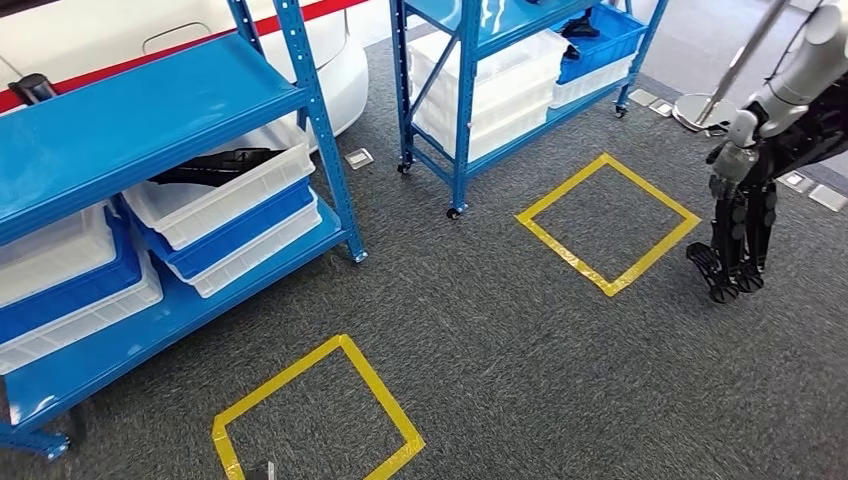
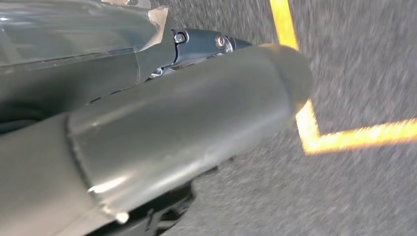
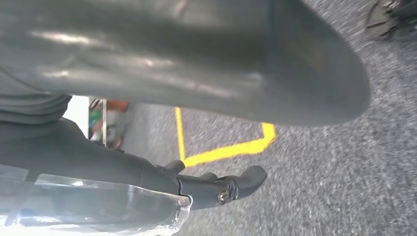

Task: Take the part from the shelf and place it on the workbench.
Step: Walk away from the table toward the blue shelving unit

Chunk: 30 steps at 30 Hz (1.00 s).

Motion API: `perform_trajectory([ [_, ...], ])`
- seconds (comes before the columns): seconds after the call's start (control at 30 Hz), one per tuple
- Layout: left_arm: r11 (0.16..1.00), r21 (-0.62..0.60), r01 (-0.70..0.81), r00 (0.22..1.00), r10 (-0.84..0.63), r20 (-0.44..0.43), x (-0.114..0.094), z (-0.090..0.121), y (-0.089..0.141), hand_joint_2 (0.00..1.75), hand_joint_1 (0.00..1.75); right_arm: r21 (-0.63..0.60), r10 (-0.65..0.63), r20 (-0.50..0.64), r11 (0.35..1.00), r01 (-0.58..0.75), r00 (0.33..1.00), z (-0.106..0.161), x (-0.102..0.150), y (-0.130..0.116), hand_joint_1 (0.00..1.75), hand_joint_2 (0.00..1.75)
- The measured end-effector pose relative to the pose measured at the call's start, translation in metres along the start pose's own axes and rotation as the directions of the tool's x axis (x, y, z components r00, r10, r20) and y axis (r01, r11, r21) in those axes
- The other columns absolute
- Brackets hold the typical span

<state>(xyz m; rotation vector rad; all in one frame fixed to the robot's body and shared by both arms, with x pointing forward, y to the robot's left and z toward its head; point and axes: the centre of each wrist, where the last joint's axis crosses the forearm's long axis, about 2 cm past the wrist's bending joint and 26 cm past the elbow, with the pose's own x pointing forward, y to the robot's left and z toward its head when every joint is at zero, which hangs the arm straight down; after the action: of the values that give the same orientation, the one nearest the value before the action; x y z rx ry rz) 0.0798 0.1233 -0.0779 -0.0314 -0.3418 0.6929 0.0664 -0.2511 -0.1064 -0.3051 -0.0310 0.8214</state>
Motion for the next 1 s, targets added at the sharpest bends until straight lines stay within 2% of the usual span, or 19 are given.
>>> perform_trajectory([
  [0.1, 0.999, 0.047, 0.015, 1.000, -0.016, 0.020, 0.0003, 0.0001, 0.0005, 0.00, 0.00, -0.002, -0.001, 0.002, 1.000, 0.001, 1.000, 0.0000, 0.0010, -0.0010, 0.00, 0.00],
  [0.17, 0.999, 0.037, 0.020, 0.999, -0.021, 0.030, 0.0011, 0.0000, -0.0008, 0.00, 0.00, -0.003, -0.001, 0.005, 1.000, 0.001, 1.000, 0.0003, 0.0022, -0.0015, 0.00, 0.00],
  [0.37, 0.992, -0.124, -0.026, 1.000, 0.027, 0.003, -0.0010, 0.0009, -0.0041, 0.00, 0.00, -0.009, 0.008, 0.013, 1.000, -0.008, 1.000, 0.0008, 0.0057, -0.0036, 0.00, 0.00],
  [0.5, 0.983, -0.180, -0.039, 0.999, 0.038, -0.009, -0.0015, 0.0012, -0.0049, 0.00, 0.00, -0.005, 0.011, 0.013, 1.000, -0.011, 1.000, 0.0010, 0.0051, -0.0017, 0.00, 0.00],
  [1.0, 0.979, -0.199, -0.045, 0.999, 0.044, -0.009, -0.0005, 0.0002, -0.0027, 0.00, 0.00, -0.002, 0.009, 0.014, 1.000, -0.009, 1.000, 0.0011, 0.0046, -0.0006, 0.00, 0.00],
])
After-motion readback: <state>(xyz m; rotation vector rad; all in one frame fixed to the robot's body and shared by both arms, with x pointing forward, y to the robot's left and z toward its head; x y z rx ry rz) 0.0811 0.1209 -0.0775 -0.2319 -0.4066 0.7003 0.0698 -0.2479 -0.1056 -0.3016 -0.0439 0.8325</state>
